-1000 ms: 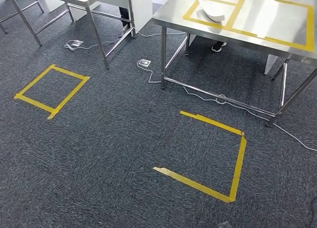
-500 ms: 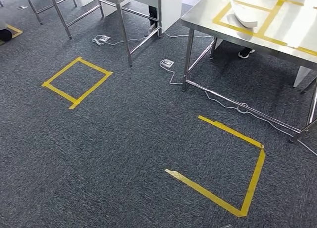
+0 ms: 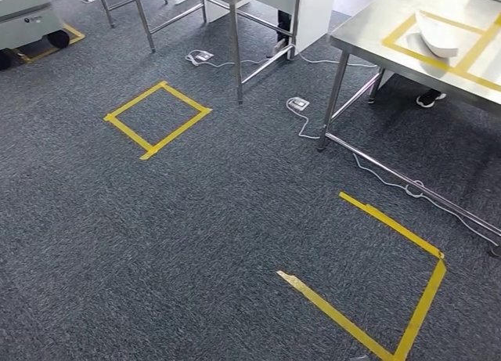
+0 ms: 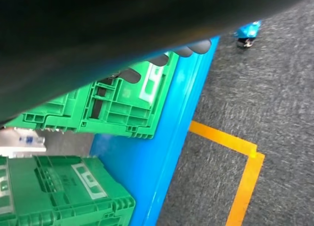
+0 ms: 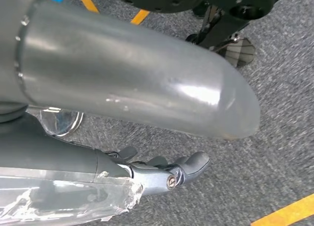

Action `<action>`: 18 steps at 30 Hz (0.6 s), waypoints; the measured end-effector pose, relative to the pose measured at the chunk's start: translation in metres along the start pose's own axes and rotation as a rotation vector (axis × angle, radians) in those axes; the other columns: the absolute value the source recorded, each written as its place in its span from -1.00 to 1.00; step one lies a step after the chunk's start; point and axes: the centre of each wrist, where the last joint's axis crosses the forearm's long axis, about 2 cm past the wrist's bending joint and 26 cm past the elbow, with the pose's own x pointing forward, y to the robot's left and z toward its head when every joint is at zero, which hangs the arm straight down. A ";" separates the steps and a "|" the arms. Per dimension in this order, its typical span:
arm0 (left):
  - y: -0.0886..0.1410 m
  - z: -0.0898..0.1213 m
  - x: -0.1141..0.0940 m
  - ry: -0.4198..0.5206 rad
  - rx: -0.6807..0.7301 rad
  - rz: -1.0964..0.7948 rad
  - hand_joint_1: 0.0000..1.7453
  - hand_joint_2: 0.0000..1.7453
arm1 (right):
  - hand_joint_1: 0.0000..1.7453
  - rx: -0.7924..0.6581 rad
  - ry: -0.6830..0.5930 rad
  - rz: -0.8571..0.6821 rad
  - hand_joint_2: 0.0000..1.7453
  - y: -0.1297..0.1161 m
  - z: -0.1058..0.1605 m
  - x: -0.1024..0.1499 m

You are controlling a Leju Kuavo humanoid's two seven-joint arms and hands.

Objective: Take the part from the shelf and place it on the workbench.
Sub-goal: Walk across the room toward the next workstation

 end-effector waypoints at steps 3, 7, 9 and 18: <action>-0.002 0.002 -0.002 -0.005 -0.007 0.015 -1.00 -1.00 | -1.00 -0.004 -0.004 -0.005 -1.00 -0.001 0.000 0.002; -0.005 0.004 0.003 -0.068 -0.018 0.058 -1.00 -1.00 | -1.00 -0.015 0.015 -0.040 -1.00 -0.001 0.003 -0.004; -0.008 0.005 0.003 -0.110 -0.026 0.106 -1.00 -1.00 | -1.00 -0.025 0.028 -0.066 -1.00 -0.001 0.005 -0.007; -0.012 0.007 -0.003 -0.247 -0.103 0.417 -1.00 -1.00 | -1.00 -0.042 0.038 -0.122 -1.00 0.001 0.016 -0.009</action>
